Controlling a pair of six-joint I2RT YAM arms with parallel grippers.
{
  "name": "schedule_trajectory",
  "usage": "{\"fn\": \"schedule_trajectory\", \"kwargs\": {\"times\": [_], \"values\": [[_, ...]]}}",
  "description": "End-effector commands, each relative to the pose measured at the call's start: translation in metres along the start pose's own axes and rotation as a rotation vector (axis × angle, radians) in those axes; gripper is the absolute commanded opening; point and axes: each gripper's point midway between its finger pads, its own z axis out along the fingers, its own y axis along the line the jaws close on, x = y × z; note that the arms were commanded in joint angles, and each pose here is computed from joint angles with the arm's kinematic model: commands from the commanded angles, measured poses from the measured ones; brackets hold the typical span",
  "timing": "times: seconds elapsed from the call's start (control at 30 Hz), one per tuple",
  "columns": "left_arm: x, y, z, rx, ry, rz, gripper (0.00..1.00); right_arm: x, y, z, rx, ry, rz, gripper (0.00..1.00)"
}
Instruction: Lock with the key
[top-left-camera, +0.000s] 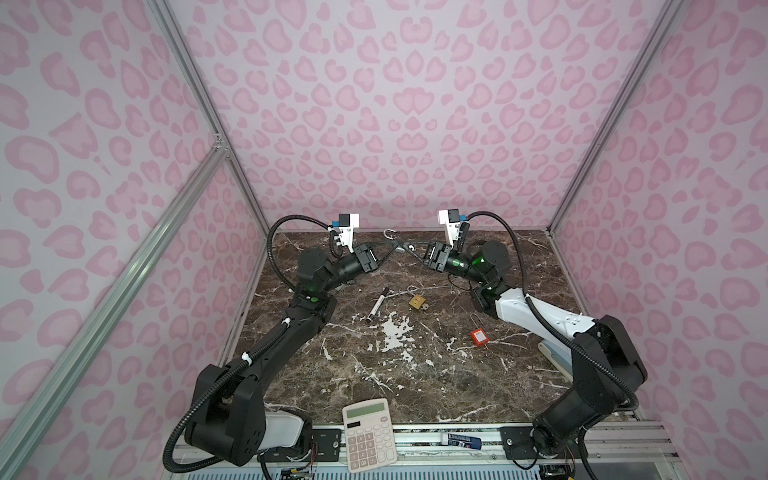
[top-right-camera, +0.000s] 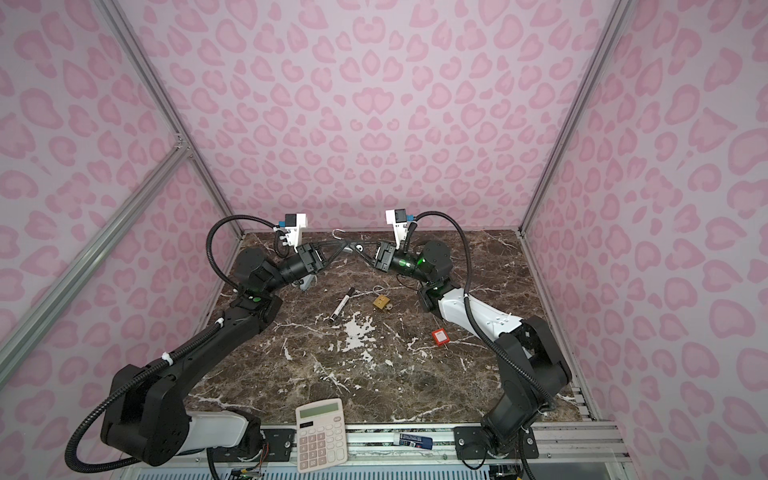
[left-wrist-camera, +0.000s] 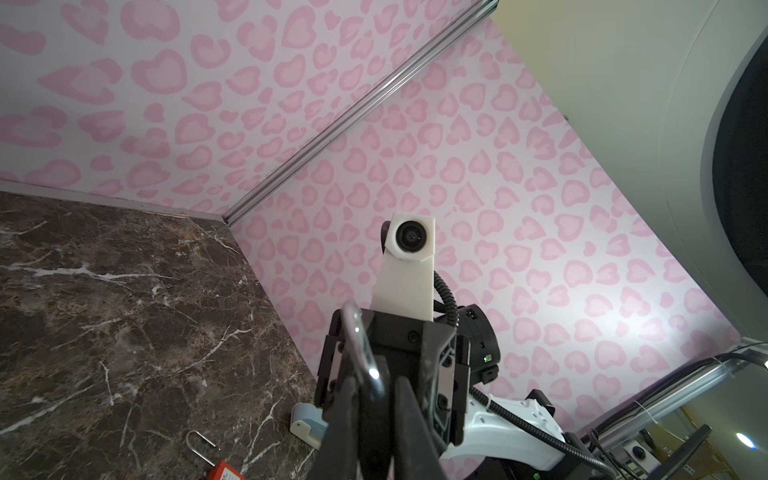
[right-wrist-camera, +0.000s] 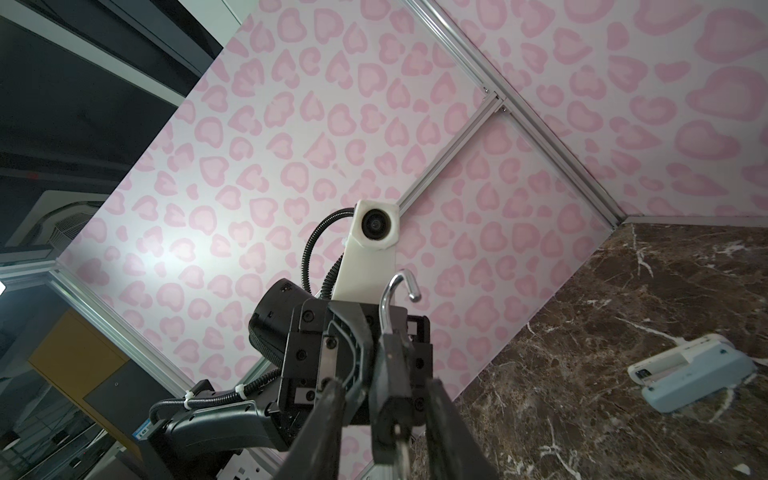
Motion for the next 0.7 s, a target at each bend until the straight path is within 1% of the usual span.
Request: {"fn": "schedule_trajectory", "kwargs": {"times": [0.0, 0.1, 0.27, 0.3, 0.33, 0.43, 0.47, 0.5, 0.57, 0.6, 0.67], "values": [[-0.006, -0.015, -0.002, 0.042, -0.018, 0.047, 0.04, 0.001, 0.005, 0.001, -0.029, 0.008, -0.015, 0.32], [-0.005, -0.015, -0.002, 0.041, -0.017, 0.046, 0.04, 0.003, 0.005, 0.002, -0.031, 0.012, -0.016, 0.29], [-0.005, -0.014, -0.001, 0.038, -0.015, 0.047, 0.04, 0.004, 0.006, 0.003, -0.037, 0.013, -0.017, 0.17], [-0.005, -0.012, -0.001, 0.034, -0.013, 0.044, 0.06, 0.004, 0.006, 0.003, -0.038, 0.012, -0.018, 0.14], [-0.005, -0.012, -0.001, 0.033, -0.014, 0.046, 0.1, 0.003, 0.006, 0.003, -0.039, 0.012, -0.019, 0.12], [-0.003, -0.008, -0.002, 0.019, -0.015, 0.05, 0.28, 0.003, 0.006, 0.003, -0.042, 0.011, -0.022, 0.08], [-0.003, -0.008, -0.003, 0.016, -0.015, 0.052, 0.35, 0.003, 0.006, 0.003, -0.041, 0.009, -0.023, 0.07], [-0.002, -0.007, -0.003, 0.012, -0.015, 0.052, 0.45, 0.003, 0.006, 0.003, -0.041, 0.008, -0.024, 0.06], [-0.001, -0.004, -0.003, 0.005, -0.011, 0.05, 0.57, 0.002, 0.007, 0.003, -0.043, 0.006, -0.026, 0.05], [0.0, -0.003, -0.004, 0.001, -0.011, 0.05, 0.62, 0.001, 0.007, 0.003, -0.042, 0.004, -0.027, 0.04], [0.001, -0.001, -0.004, -0.01, -0.01, 0.051, 0.68, 0.0, 0.007, 0.002, -0.041, -0.001, -0.032, 0.04]]}}
